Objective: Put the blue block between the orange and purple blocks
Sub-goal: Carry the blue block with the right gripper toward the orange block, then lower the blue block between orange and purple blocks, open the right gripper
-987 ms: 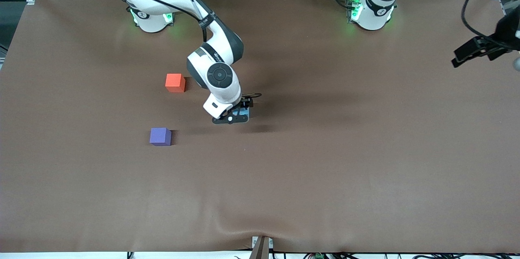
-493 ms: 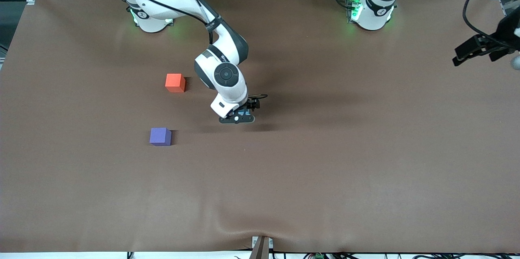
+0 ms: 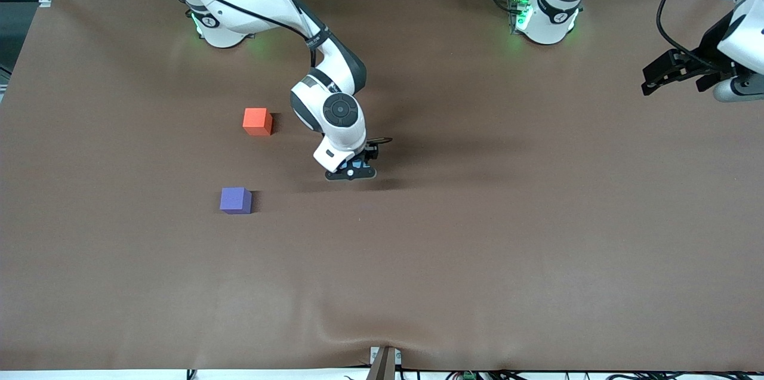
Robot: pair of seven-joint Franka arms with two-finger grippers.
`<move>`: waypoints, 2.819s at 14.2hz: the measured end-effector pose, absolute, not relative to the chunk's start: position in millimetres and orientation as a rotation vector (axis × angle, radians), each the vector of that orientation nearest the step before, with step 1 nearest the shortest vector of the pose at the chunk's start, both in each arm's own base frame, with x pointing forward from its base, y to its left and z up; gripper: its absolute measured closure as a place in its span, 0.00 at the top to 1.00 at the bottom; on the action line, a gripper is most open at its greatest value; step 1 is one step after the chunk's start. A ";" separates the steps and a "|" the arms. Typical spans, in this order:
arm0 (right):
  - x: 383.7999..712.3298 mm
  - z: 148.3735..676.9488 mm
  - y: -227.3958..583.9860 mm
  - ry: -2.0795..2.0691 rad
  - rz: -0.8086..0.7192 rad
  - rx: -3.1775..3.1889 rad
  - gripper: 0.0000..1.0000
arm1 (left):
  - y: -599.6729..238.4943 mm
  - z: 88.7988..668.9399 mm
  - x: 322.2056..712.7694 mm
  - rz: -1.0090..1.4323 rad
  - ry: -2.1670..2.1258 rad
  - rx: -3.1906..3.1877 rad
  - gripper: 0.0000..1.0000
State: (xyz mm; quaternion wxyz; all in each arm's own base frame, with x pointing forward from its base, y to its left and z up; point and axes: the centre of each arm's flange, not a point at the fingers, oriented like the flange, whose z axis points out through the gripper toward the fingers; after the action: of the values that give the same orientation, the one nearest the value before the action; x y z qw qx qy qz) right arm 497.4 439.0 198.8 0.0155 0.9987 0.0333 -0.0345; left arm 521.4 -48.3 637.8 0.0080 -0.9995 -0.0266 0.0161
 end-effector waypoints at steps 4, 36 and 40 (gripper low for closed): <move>528.8 240.7 398.5 0.037 -0.180 3.030 0.60 | -51.2 638.6 520.2 0.050 -0.075 -3.123 1.00; 500.4 192.7 123.1 -0.031 -0.195 3.171 0.60 | -45.0 646.4 515.0 0.027 -0.094 -3.123 1.00; 502.8 192.4 112.2 -0.086 -0.197 3.177 0.60 | -44.9 646.4 515.1 0.027 -0.095 -3.123 1.00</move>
State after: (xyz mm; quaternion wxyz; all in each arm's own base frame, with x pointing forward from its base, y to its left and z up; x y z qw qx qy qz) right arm 502.8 112.2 192.4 -0.0215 0.9975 -0.0270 -0.0619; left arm 515.1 -44.9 646.4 0.0085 -0.9995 -0.0303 0.0088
